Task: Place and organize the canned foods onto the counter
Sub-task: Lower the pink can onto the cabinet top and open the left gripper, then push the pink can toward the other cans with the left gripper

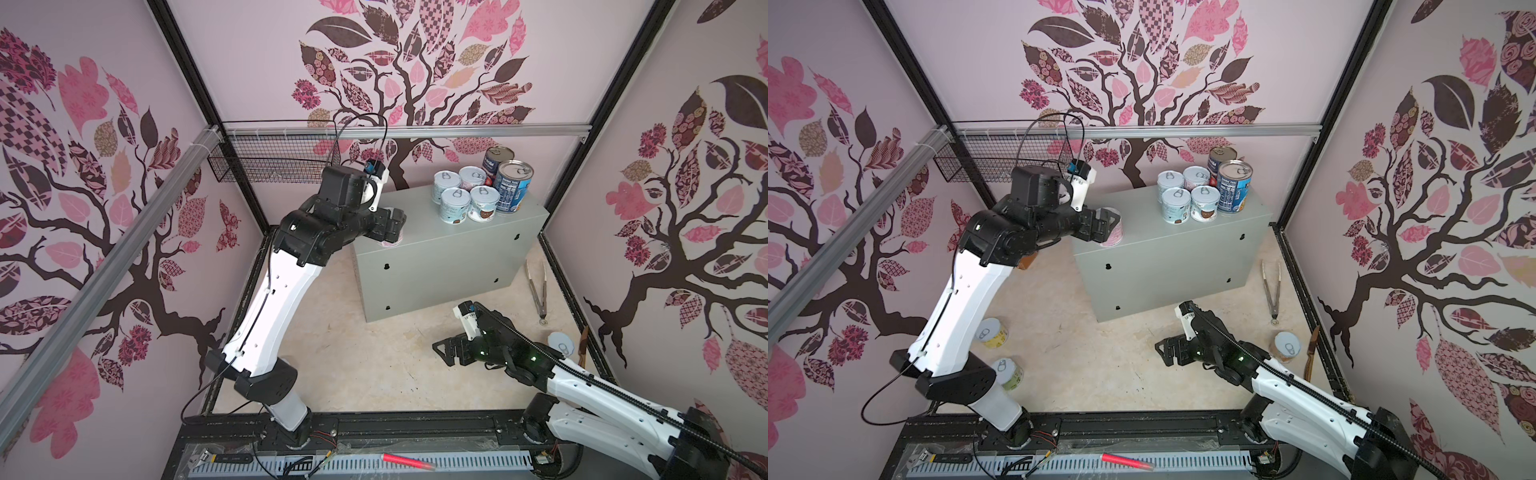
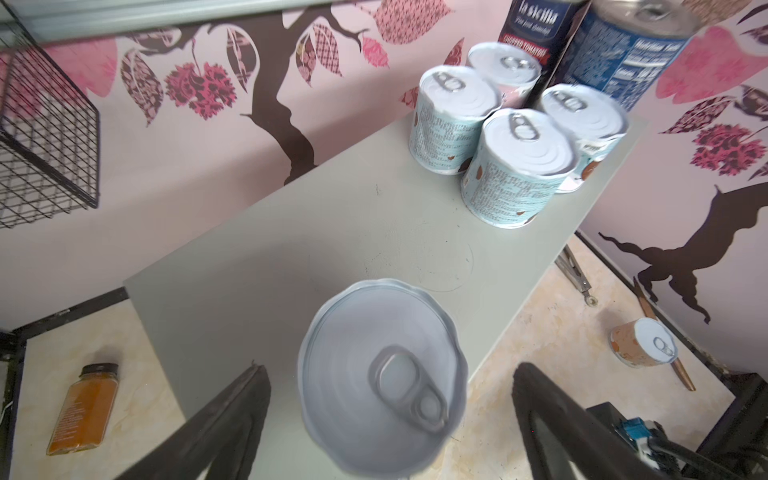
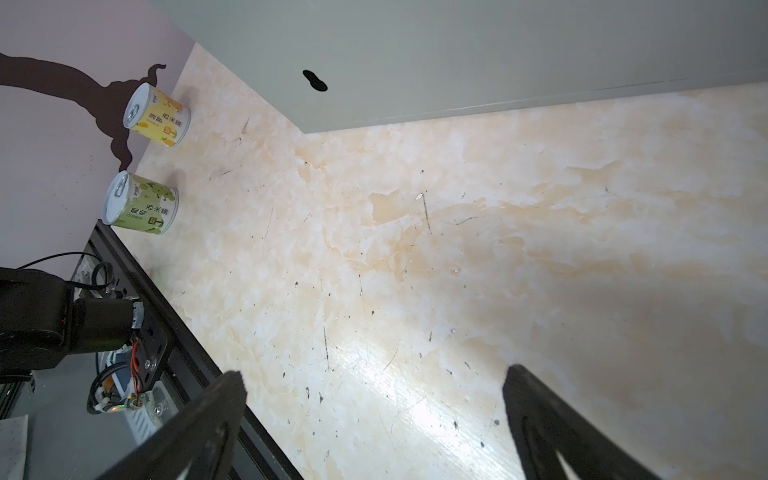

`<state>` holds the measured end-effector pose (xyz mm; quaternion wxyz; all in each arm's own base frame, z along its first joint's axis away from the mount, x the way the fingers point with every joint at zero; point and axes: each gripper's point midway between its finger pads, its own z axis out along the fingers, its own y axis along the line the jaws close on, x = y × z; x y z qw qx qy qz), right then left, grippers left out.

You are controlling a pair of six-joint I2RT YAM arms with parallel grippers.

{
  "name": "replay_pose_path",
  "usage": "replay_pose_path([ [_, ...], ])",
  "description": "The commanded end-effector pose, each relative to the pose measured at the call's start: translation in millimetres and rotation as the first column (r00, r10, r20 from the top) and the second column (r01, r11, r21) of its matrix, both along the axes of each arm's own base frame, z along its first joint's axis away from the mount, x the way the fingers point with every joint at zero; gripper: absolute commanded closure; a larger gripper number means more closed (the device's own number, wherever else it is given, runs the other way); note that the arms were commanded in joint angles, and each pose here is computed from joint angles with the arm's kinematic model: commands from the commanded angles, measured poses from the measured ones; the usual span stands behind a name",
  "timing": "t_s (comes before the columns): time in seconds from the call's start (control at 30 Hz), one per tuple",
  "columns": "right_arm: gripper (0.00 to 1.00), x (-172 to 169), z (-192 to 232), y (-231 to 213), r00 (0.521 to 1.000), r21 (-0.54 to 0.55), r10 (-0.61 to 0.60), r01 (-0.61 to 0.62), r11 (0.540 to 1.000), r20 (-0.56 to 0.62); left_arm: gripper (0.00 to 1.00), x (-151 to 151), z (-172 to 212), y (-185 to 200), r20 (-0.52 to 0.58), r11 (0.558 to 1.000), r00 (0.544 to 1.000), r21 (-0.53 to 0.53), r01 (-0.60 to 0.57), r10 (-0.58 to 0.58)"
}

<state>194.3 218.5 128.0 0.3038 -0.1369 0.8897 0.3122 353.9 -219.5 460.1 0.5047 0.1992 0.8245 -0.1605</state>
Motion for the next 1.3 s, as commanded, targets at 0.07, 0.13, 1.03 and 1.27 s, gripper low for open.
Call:
replay_pose_path([
  [0.07, 0.00, 1, 4, 1, 1.000, 0.005, -0.003, 0.003, 1.000, 0.016, 0.10, -18, 19, 15, 0.084, 0.999, 0.996, -0.044, -0.013, 0.016],
  [0.13, 0.00, 2, 5, 1, 1.000, 0.004, -0.005, 0.005, 1.000, 0.018, 0.18, -27, 17, 21, 0.087, 0.998, 0.996, -0.064, -0.020, 0.025],
  [1.03, 0.00, 3, 8, 0, 0.999, 0.006, -0.005, 0.005, 1.000, 0.038, 0.42, -3, -64, -4, -0.054, 0.997, 0.999, -0.072, -0.009, 0.005],
  [1.27, 0.00, 5, 12, -1, 0.998, 0.013, -0.011, 0.010, 1.000, 0.066, 0.42, 14, -66, -9, -0.046, 0.998, 0.999, -0.064, -0.017, 0.014],
])
